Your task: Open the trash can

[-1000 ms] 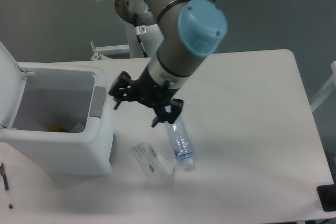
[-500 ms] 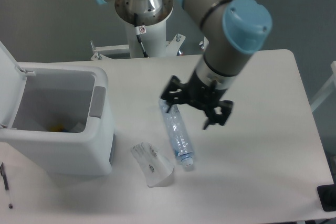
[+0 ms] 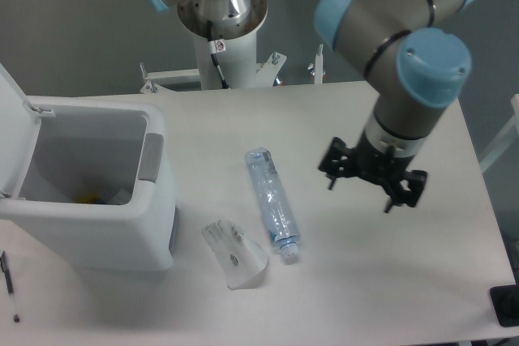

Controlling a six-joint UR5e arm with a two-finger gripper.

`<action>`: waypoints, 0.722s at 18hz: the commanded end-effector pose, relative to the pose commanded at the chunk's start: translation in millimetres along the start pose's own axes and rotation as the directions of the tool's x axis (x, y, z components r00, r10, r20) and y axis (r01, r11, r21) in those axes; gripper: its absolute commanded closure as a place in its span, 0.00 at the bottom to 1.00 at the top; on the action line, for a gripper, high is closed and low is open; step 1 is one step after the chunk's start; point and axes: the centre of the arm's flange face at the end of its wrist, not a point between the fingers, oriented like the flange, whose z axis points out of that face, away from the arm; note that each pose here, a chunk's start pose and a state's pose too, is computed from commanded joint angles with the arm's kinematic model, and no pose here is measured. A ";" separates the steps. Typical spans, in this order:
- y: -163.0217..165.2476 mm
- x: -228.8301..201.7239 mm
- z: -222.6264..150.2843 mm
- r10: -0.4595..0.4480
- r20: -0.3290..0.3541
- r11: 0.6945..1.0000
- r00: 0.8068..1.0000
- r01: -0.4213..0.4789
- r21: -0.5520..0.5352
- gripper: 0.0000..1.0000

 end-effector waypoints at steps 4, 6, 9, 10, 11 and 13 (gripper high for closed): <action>34.3 -31.8 8.1 0.089 0.006 0.996 0.996 -0.089 -0.005 0.00; 41.7 -41.4 13.0 0.097 0.016 0.995 0.995 -0.096 -0.010 0.00; 58.8 -56.5 21.5 0.129 0.020 0.990 0.991 -0.128 -0.055 0.00; 59.3 -57.6 25.9 0.174 0.012 0.983 0.985 -0.173 -0.059 0.00; 56.8 -59.7 34.7 0.221 0.003 0.973 0.975 -0.220 -0.063 0.00; 46.2 -57.1 37.1 0.263 0.000 0.961 0.965 -0.262 -0.084 0.00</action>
